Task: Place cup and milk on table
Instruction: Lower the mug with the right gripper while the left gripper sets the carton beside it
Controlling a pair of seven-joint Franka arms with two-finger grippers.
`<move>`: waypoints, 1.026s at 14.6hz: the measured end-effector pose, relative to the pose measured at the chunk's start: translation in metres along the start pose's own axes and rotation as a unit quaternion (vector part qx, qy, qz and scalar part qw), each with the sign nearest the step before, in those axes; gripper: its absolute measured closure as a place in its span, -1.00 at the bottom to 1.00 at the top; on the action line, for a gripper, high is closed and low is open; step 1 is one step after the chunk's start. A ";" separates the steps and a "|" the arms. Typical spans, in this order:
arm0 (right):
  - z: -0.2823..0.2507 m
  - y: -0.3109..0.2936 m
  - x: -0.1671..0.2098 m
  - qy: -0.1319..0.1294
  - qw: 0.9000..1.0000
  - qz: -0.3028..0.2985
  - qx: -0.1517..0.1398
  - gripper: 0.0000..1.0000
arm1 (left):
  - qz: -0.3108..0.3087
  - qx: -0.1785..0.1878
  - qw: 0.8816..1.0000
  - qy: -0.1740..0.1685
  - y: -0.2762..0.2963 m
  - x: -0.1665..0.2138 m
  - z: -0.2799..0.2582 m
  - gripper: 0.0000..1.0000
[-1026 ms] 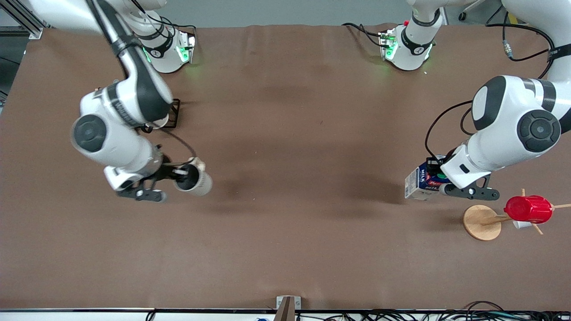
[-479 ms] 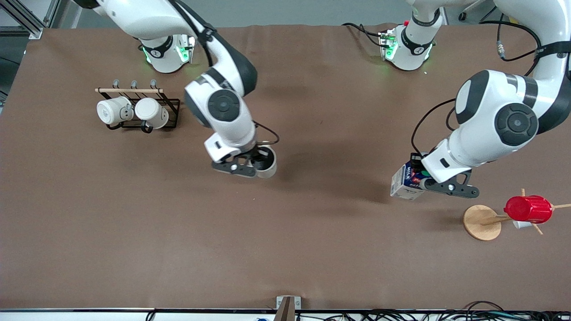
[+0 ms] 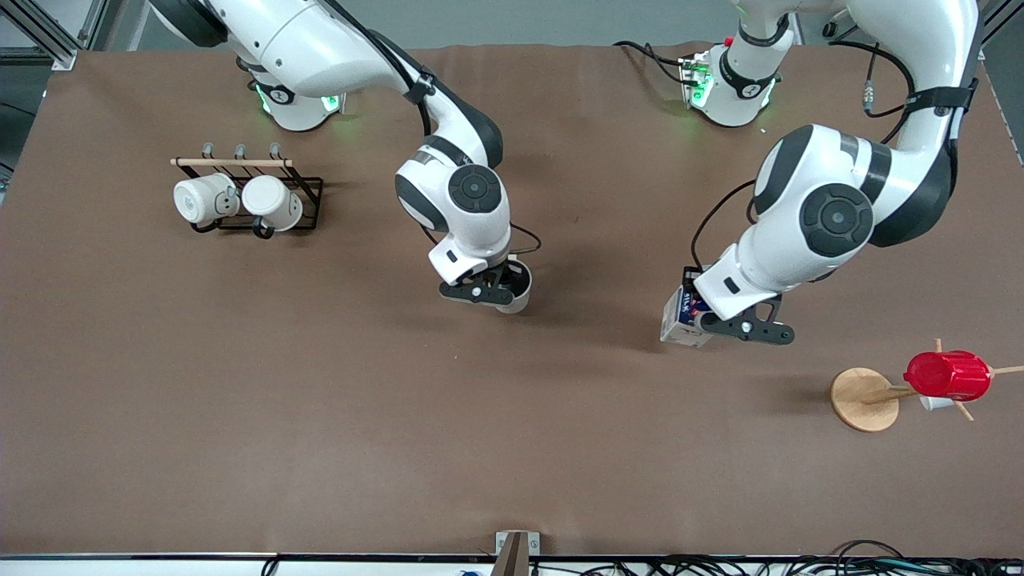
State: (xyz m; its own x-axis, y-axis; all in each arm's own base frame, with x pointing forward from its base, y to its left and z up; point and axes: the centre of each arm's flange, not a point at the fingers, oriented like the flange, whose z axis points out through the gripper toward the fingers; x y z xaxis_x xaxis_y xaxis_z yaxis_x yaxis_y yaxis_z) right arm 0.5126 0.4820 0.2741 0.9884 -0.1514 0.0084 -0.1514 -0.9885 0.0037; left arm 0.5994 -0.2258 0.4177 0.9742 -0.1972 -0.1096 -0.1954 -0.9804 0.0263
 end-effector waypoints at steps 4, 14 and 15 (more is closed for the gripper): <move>0.004 0.000 -0.001 -0.002 1.000 -0.001 -0.003 0.92 | -0.024 0.002 1.000 -0.007 0.033 -0.005 0.008 0.28; 0.025 0.001 0.001 -0.010 1.000 0.002 -0.006 0.85 | -0.108 -0.021 0.993 -0.035 0.154 0.002 0.058 0.28; 0.024 0.004 0.005 -0.010 1.000 0.005 -0.009 0.70 | -0.114 -0.023 0.993 -0.034 0.168 0.001 0.063 0.28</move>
State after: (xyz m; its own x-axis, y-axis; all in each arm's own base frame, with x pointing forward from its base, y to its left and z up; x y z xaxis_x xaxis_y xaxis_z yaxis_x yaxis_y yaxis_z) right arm 0.5170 0.4768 0.2503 0.9868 -0.1614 -0.0112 -0.1611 -0.9867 0.0209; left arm 0.5605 -0.3908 0.3599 0.9825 0.0276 -0.1840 0.0352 -0.9987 0.0382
